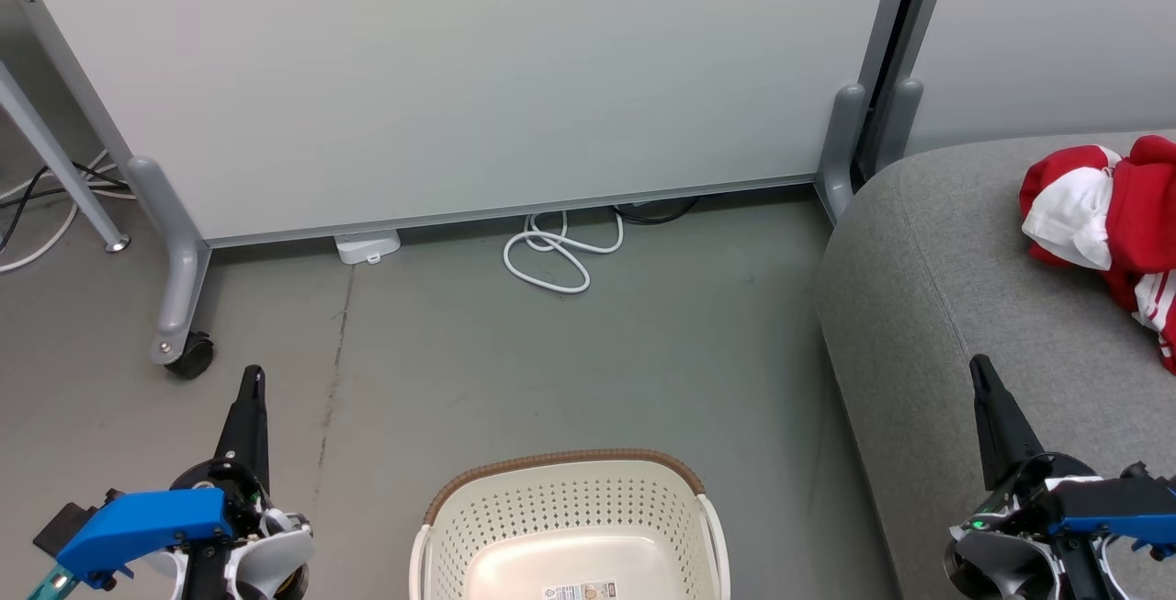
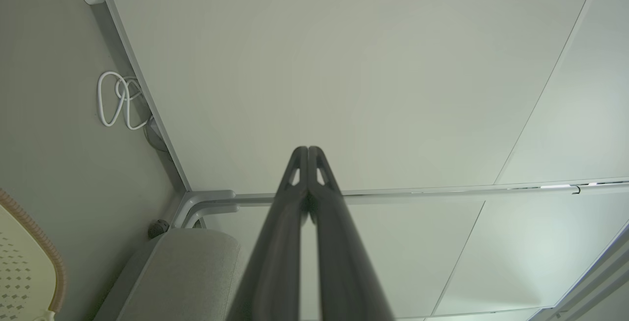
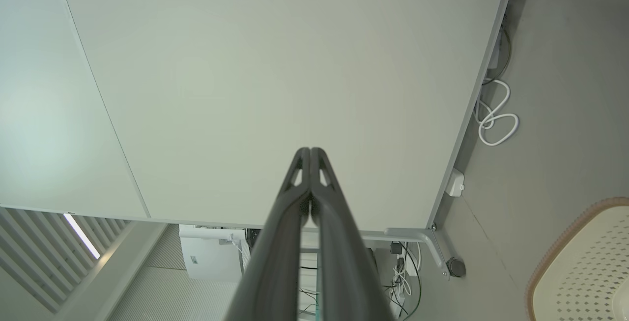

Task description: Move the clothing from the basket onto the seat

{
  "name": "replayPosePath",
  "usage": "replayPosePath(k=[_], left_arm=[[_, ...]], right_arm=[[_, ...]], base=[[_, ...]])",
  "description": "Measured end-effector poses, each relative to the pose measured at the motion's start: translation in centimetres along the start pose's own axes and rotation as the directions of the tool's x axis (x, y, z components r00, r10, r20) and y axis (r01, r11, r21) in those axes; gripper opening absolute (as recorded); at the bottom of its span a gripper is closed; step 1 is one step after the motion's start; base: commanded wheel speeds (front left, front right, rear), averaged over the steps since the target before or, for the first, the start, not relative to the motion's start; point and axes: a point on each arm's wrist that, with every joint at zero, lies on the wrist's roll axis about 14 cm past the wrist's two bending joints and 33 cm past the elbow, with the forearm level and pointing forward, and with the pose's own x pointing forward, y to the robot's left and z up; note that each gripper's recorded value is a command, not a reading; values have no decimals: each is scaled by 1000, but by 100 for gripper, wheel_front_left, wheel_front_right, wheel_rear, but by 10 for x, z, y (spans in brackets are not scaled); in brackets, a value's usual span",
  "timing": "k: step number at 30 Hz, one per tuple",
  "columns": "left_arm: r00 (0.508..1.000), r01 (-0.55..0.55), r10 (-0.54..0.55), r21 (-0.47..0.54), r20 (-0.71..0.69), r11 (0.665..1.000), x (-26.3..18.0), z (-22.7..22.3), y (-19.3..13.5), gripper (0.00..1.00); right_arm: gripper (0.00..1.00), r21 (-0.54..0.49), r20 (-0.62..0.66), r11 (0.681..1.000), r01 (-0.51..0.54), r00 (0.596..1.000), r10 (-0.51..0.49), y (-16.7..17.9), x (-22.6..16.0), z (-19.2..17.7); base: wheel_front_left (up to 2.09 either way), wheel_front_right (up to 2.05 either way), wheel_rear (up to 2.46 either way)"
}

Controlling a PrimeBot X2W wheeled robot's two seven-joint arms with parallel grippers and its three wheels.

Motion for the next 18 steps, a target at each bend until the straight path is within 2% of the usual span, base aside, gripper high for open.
replayPosePath(k=[18], left_arm=[[1000, 0, 0, 0, 0, 1000, 0, 0, 0, 0]], right_arm=[[0, 0, 0, 1000, 0, 1000, 0, 0, 0, 0]], base=[[0, 0, 0]])
